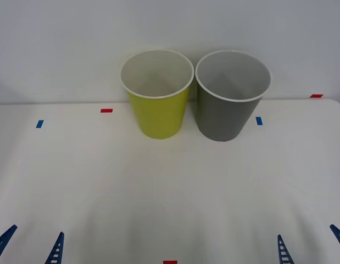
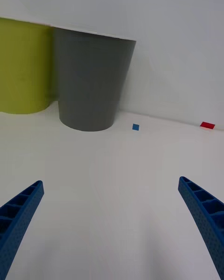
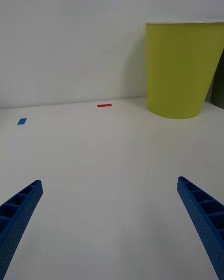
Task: Put cans in the gray bin and PET bottles in the light green bin.
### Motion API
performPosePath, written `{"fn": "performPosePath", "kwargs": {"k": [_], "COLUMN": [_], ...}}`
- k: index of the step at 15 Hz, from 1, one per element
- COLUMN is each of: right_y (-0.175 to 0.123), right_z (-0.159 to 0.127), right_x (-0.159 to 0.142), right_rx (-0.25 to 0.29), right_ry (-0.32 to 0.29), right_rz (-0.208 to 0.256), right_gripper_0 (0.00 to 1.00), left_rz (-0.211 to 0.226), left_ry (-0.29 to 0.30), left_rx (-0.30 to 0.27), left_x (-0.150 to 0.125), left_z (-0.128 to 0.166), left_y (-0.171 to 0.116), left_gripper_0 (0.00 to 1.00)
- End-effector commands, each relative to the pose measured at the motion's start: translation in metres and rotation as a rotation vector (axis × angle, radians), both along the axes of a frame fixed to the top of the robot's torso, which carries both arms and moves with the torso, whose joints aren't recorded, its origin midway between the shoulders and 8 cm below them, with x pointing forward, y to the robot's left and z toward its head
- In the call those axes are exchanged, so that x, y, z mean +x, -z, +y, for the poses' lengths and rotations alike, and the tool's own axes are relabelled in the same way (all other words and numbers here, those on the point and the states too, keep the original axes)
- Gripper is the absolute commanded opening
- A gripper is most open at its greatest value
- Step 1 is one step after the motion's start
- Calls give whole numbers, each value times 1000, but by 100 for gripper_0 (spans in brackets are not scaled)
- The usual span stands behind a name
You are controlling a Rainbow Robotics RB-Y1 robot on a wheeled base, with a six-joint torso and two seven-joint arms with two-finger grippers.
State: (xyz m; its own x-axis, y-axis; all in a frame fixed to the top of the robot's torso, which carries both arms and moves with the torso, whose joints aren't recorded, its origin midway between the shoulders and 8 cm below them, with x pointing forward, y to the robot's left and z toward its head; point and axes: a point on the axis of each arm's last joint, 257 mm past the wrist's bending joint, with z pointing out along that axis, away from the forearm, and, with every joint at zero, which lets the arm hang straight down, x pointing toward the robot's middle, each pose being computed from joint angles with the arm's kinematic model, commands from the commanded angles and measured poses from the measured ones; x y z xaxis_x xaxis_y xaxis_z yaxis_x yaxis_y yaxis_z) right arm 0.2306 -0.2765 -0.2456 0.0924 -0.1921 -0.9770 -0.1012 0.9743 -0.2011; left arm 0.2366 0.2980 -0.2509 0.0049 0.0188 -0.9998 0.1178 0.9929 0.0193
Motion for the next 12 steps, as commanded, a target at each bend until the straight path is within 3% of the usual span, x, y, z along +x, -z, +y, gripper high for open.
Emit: {"fn": "performPosePath", "kwargs": {"k": [1, 6, 12], "right_y": [-9, -3, -3], "right_z": [-10, -19, -19], "right_x": [-15, -17, -17], "right_rx": [5, 28, 28], "right_ry": [26, 61, 61], "right_rz": [-30, -19, -19], "right_gripper_0": [100, 100, 100], "left_rz": [0, 0, 0], "left_ry": [0, 0, 0], "left_rx": [0, 0, 0], "left_x": [0, 0, 0], "left_z": [0, 0, 0], "left_y": [0, 0, 0], "left_gripper_0": [100, 100, 100]}}
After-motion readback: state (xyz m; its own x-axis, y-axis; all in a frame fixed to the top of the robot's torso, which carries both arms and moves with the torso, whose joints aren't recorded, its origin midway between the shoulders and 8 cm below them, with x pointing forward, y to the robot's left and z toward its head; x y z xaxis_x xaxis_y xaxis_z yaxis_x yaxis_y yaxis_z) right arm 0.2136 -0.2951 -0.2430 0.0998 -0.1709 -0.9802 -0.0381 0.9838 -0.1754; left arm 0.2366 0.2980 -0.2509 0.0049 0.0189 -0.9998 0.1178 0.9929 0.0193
